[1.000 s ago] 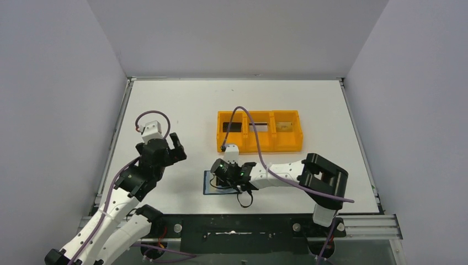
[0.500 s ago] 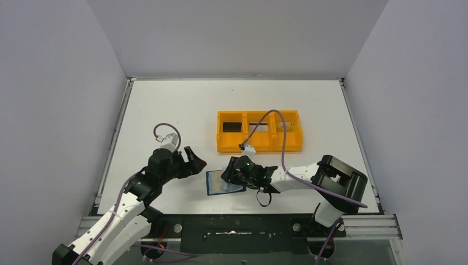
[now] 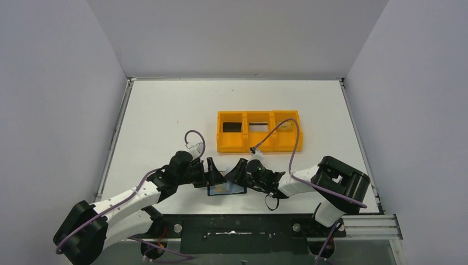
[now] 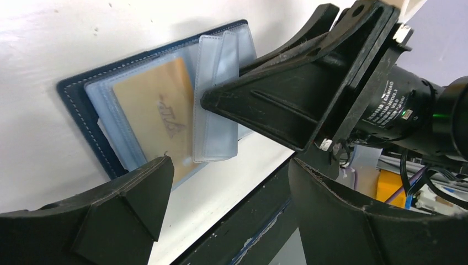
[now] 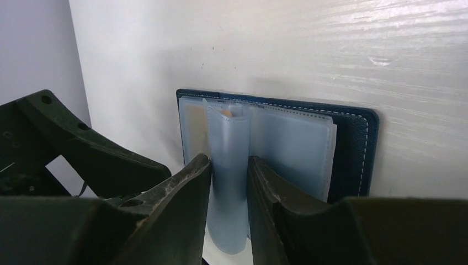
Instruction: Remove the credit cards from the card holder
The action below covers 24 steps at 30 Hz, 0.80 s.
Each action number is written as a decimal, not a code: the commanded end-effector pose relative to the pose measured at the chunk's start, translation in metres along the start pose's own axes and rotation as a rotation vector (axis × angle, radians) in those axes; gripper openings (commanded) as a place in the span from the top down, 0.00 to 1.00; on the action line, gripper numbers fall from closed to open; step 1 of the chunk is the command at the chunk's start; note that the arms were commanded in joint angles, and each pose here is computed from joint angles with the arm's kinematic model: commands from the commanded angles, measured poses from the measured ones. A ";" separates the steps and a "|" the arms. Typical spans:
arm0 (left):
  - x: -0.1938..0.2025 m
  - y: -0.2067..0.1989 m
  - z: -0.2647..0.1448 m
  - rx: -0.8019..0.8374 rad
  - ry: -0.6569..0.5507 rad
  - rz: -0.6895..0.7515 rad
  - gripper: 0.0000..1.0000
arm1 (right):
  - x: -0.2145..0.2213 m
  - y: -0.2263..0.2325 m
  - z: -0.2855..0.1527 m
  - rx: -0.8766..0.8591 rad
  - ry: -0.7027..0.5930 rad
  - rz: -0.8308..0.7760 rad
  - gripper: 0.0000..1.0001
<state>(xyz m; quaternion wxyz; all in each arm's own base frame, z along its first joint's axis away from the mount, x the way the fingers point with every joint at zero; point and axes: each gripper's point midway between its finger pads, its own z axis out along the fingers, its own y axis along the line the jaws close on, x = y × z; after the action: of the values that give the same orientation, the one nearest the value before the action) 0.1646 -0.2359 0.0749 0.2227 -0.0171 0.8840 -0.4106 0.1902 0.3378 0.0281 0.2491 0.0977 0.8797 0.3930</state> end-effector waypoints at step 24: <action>0.012 -0.017 0.034 0.092 0.044 -0.010 0.61 | -0.016 0.009 -0.009 -0.101 -0.050 0.118 0.62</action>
<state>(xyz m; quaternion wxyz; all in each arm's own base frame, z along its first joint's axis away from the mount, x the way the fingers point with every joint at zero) 0.1594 -0.2591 0.0412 0.1795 -0.0230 0.8952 -0.4074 0.1904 0.3311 0.0287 0.2309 0.1440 0.8621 0.4275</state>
